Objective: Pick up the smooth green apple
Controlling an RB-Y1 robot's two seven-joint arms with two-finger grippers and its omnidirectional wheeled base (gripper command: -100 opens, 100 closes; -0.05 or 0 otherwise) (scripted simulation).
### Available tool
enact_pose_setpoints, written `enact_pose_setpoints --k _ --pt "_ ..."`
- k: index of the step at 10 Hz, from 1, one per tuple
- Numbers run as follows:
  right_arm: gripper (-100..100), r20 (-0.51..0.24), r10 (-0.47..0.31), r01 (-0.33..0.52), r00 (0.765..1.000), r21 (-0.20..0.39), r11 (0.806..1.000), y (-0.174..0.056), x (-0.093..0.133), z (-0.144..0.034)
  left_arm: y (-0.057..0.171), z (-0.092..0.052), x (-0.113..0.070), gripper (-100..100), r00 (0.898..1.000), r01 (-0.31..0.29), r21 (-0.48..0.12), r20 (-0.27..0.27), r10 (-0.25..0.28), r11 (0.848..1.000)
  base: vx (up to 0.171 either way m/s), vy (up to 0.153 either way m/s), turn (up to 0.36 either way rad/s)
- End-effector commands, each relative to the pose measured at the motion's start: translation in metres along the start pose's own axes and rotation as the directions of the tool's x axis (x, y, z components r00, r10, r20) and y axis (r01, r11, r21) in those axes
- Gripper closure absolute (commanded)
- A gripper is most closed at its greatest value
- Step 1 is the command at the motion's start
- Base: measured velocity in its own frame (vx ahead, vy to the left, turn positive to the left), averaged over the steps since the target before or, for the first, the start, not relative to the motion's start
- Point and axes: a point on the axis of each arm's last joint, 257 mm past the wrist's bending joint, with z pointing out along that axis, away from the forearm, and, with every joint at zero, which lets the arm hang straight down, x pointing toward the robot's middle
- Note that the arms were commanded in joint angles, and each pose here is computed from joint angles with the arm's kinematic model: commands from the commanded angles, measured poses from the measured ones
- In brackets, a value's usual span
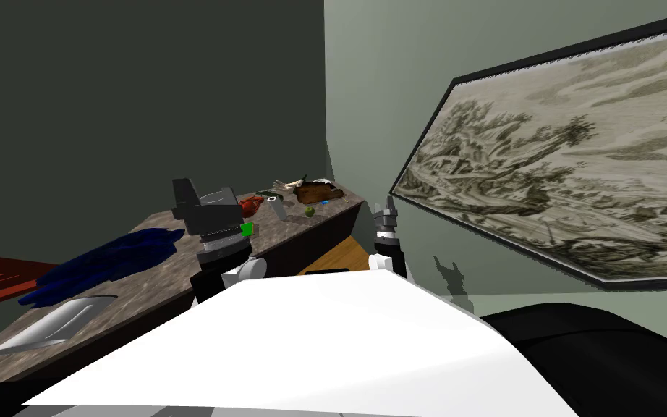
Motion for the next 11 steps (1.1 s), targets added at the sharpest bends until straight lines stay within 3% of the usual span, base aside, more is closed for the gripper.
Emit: enact_pose_setpoints --k 1,4,8,11 --pt "0 0.0 0.0 0.0 1.0 0.0 1.0 0.0 0.0 0.0 0.004 0.001 0.003 -100 1.0 0.007 -0.015 -0.025 -0.007 1.0 0.001 -0.002 0.037" --pt "0 0.0 0.0 0.0 1.0 0.0 1.0 0.0 0.0 0.0 0.019 0.004 0.011 -100 0.996 0.037 -0.077 -0.083 -0.043 0.996 0.004 -0.01 0.056" --pt "0 0.0 0.0 0.0 1.0 0.0 1.0 0.0 0.0 0.0 0.036 0.005 0.015 -100 0.99 0.066 -0.15 -0.116 -0.083 0.987 0.004 -0.015 0.046" --pt "0 0.0 0.0 0.0 1.0 0.0 1.0 0.0 0.0 0.0 0.055 0.005 0.018 -100 0.981 0.099 -0.233 -0.138 -0.133 0.967 0.004 -0.015 0.049"
